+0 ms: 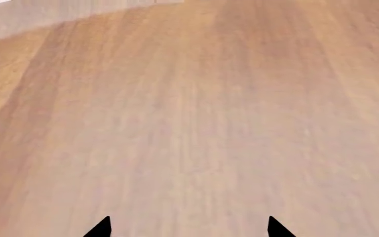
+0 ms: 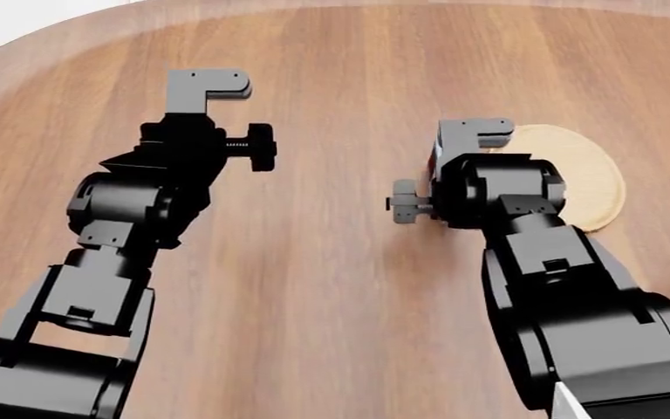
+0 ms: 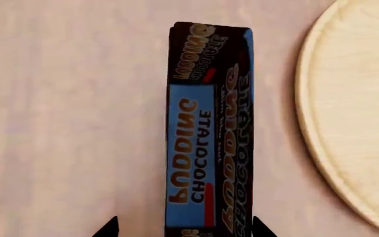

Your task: Put the chocolate pudding to the left of the plate.

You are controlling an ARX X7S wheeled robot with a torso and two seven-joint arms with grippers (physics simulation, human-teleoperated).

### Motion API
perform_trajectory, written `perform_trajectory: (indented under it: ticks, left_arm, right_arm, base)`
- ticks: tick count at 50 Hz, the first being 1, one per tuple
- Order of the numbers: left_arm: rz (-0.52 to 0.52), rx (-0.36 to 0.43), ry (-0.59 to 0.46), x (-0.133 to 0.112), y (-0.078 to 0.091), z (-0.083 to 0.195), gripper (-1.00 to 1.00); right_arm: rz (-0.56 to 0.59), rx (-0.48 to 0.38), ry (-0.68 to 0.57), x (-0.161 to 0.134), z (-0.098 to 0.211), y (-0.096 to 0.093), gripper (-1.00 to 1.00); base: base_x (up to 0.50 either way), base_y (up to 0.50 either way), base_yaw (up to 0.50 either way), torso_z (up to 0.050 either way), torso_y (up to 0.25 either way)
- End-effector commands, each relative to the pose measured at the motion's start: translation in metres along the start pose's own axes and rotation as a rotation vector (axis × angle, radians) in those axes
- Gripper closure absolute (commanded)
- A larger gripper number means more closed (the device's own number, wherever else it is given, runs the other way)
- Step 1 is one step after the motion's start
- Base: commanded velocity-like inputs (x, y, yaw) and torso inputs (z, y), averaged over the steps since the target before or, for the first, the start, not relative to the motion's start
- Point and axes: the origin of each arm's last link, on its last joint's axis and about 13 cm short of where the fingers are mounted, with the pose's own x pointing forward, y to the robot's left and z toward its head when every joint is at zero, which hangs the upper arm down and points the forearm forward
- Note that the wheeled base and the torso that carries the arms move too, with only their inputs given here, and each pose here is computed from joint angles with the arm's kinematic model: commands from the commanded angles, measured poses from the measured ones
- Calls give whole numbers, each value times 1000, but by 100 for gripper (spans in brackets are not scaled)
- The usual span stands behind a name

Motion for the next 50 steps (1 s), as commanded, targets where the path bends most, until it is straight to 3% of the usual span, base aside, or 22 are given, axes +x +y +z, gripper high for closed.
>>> perform_trajectory:
  ticks: [1,10,16,34,41,50]
  left_arm:
    - [-9,-9,-5,-2,1,3,-100]
    - [-8,-17,-26,-14,4,8,-100]
    - [-29,-36,-58,-34,7,13,-100]
    - [-155,-6,-223,-124,7,-4,-100]
    - [-154,33,-288,-154,7,-29,-100]
    - [-141,36,-382,-192,10,-74,-100]
  right_arm:
    - [2,12,-29,-5,10,-1,-100]
    - [0,28,-79,-13,24,-4,-100]
    - [13,33,-129,-22,28,-7,-100]
    - [123,-18,-273,-90,-33,-25,-100]
    - [166,-15,-313,-105,-66,-34,-100]
    - [204,-2,-461,-135,-119,-42,-100]
  base:
    - [0,0,0,0,250]
    - [0,0,0,0,250]
    - [0,0,0,0,250]
    - [0,0,0,0,250]
    - [0,0,0,0,250]
    - [0,0,0,0,250]
